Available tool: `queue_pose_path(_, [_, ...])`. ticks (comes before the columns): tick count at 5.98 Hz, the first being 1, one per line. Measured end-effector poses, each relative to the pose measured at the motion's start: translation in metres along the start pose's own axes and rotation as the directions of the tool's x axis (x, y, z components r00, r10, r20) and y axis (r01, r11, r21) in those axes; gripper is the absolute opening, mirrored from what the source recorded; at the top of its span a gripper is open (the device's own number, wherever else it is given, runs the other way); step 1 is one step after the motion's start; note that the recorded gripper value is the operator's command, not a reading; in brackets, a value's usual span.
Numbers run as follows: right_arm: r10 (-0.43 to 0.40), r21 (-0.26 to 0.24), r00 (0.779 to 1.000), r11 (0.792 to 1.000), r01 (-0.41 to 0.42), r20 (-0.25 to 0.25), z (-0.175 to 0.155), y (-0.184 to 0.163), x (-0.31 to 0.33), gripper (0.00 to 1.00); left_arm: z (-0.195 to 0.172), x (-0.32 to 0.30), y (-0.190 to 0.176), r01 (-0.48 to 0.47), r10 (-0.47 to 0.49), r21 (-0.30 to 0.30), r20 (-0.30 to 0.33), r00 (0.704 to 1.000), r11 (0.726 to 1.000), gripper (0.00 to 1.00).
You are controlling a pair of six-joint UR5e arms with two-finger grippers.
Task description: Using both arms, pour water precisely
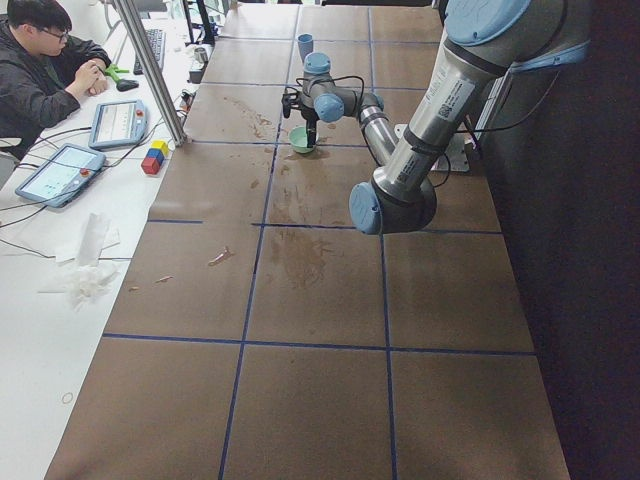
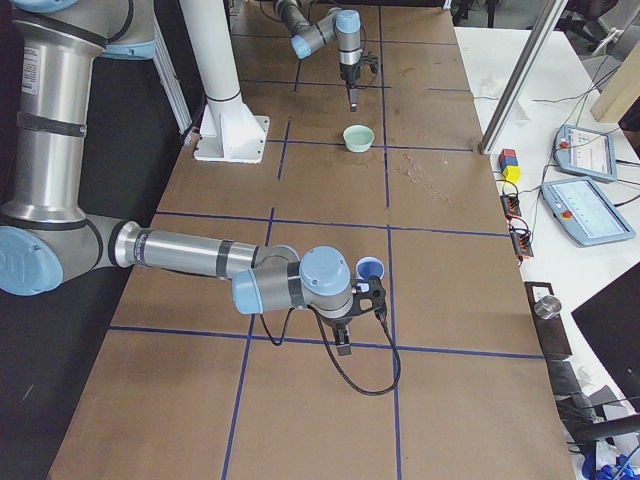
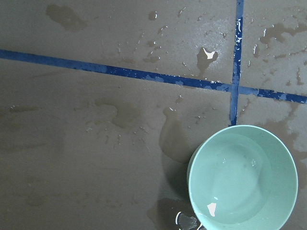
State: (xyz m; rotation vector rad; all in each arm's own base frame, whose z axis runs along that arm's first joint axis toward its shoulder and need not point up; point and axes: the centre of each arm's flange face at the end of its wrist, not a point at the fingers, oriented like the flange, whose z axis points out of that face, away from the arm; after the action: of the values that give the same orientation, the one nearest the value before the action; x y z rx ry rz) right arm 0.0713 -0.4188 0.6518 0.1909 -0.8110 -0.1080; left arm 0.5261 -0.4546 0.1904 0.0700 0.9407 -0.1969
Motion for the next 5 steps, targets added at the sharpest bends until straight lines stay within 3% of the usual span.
queue_pose_path(3, [0.003,-0.029,1.0,1.0,-0.003,-0.012,-0.019,0.004,0.0,1.0,0.05,0.02,-0.002,0.077,-0.077,0.024,0.005,0.997,0.997,0.9])
queue_pose_path(4, [0.003,-0.03,1.0,1.0,-0.003,-0.013,-0.019,0.005,0.0,1.0,0.062,0.024,-0.003,0.093,-0.093,0.021,0.012,0.996,0.995,0.75])
queue_pose_path(5, [0.002,-0.029,1.0,1.0,-0.003,-0.012,-0.019,0.005,0.0,1.0,0.071,0.027,-0.001,0.1,-0.1,0.017,0.013,0.995,0.995,0.52])
